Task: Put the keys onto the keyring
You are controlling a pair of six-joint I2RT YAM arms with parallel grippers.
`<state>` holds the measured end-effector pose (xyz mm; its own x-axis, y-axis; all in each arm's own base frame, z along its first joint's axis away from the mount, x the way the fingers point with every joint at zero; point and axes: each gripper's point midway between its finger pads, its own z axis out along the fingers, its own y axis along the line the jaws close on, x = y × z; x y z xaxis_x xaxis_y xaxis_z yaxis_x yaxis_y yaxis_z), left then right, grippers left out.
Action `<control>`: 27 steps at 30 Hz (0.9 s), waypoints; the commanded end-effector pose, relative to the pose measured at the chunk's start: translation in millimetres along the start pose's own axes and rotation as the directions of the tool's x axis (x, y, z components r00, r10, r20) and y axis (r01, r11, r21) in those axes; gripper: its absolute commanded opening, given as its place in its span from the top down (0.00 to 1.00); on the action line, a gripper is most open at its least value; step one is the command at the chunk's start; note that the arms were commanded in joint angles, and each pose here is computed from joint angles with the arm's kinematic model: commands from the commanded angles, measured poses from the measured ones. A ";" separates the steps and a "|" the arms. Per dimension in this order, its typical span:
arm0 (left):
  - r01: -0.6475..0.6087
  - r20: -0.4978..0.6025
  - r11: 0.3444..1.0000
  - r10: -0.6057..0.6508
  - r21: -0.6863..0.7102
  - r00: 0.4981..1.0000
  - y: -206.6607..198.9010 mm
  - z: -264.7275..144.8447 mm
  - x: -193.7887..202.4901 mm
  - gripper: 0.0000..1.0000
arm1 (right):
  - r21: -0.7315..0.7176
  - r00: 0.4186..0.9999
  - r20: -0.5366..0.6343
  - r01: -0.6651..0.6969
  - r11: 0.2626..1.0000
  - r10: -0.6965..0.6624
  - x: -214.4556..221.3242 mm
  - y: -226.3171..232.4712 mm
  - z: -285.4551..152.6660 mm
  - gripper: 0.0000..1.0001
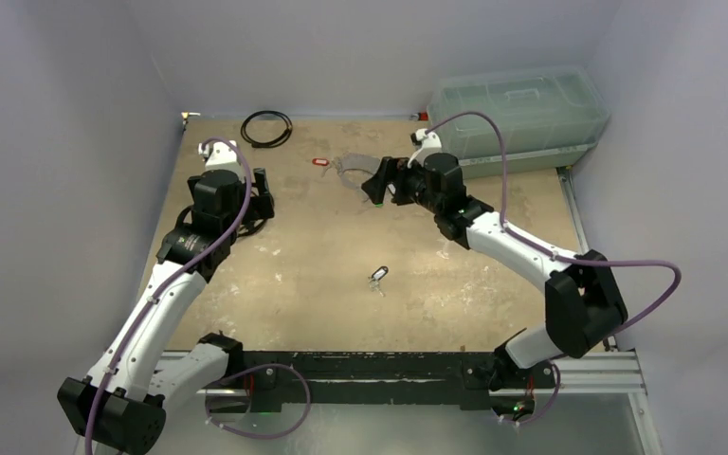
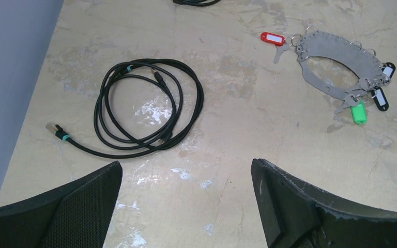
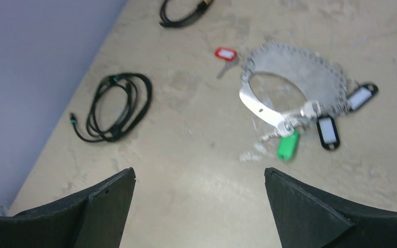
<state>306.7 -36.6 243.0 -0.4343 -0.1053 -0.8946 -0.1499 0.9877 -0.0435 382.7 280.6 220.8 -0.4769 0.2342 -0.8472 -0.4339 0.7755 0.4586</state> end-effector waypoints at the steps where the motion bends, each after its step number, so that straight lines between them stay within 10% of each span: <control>1: 0.008 0.032 1.000 -0.009 0.019 0.999 -1.7 -1.5 -9.3 0.05 | 0.060 1.000 0.006 0.009 0.998 -0.009 6.2 -10.9 -18.2 0.01; 27: 0.016 0.004 0.991 -0.017 0.132 1.000 -20.0 -0.3 -4.9 0.08 | 0.136 0.991 -0.087 0.110 0.985 -0.099 45.2 -32.1 33.0 0.12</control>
<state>306.4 -51.9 239.8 -0.4590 -0.1152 -0.8809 -0.0635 0.9933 -0.0968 365.1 275.0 136.9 -0.5703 0.0570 -0.8194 -0.3931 0.8570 0.3332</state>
